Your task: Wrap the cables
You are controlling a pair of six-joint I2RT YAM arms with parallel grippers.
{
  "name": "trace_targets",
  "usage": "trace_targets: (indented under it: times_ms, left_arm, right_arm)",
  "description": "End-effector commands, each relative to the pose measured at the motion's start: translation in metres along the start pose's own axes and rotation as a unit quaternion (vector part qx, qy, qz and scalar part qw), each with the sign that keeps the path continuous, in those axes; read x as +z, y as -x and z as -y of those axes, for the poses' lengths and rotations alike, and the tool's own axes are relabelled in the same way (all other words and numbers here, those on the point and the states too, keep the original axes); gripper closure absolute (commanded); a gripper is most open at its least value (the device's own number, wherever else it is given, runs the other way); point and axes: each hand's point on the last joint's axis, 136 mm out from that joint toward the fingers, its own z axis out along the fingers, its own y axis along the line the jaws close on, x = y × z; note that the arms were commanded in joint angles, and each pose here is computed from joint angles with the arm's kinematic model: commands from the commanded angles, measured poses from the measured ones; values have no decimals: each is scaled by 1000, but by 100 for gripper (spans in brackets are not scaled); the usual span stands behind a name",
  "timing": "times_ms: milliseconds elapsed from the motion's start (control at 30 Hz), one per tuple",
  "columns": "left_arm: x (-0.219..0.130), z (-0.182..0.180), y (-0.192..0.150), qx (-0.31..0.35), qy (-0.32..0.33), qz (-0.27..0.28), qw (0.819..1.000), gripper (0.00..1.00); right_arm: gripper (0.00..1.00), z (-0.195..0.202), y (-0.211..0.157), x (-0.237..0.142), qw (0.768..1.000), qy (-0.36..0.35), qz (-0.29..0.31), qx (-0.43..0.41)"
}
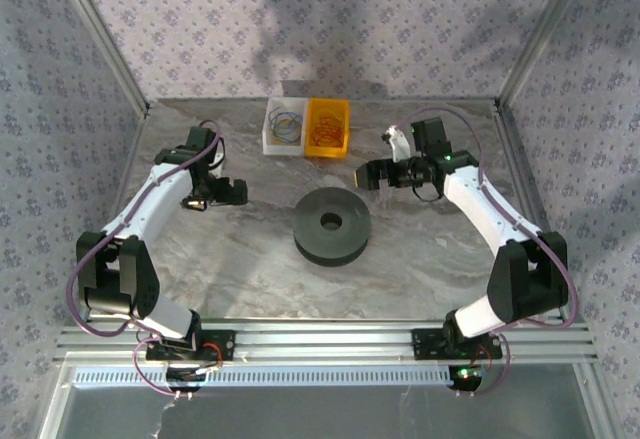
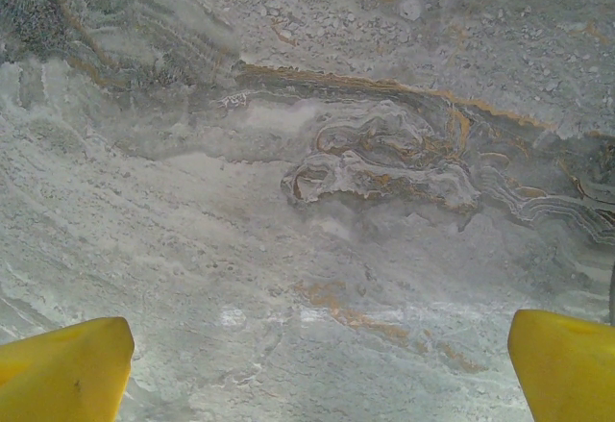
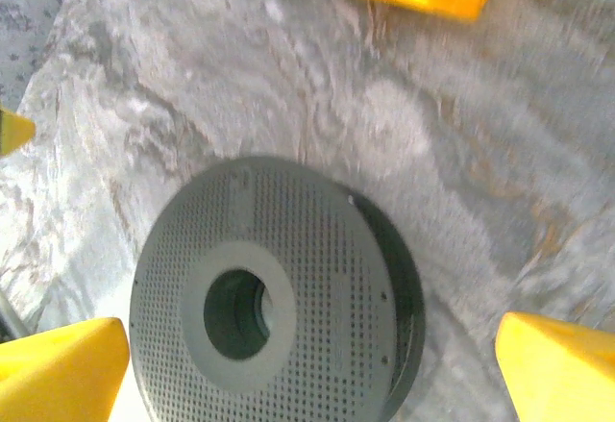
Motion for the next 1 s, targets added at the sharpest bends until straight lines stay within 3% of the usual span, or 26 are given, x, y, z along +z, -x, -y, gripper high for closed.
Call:
trace_targets:
  times_ms: [0, 333, 400, 600, 967]
  left_arm:
    - [-8, 5, 4, 10, -10, 10, 1000, 0]
    - [-10, 8, 0, 8, -17, 11, 1000, 0]
    - [-12, 9, 0, 8, -18, 14, 1000, 0]
    - [-11, 9, -1, 9, -19, 13, 1000, 0]
    - [-5, 14, 0, 10, -28, 9, 1000, 0]
  right_arm:
    - [0, 0, 19, -5, 999, -31, -10, -42]
    - [0, 1, 126, 64, 993, -22, 7, -115]
    - [5, 2, 139, 84, 992, -12, 3, -122]
    - [16, 17, 158, 134, 992, -8, 6, -129]
    - [35, 43, 167, 193, 993, -11, 42, -110]
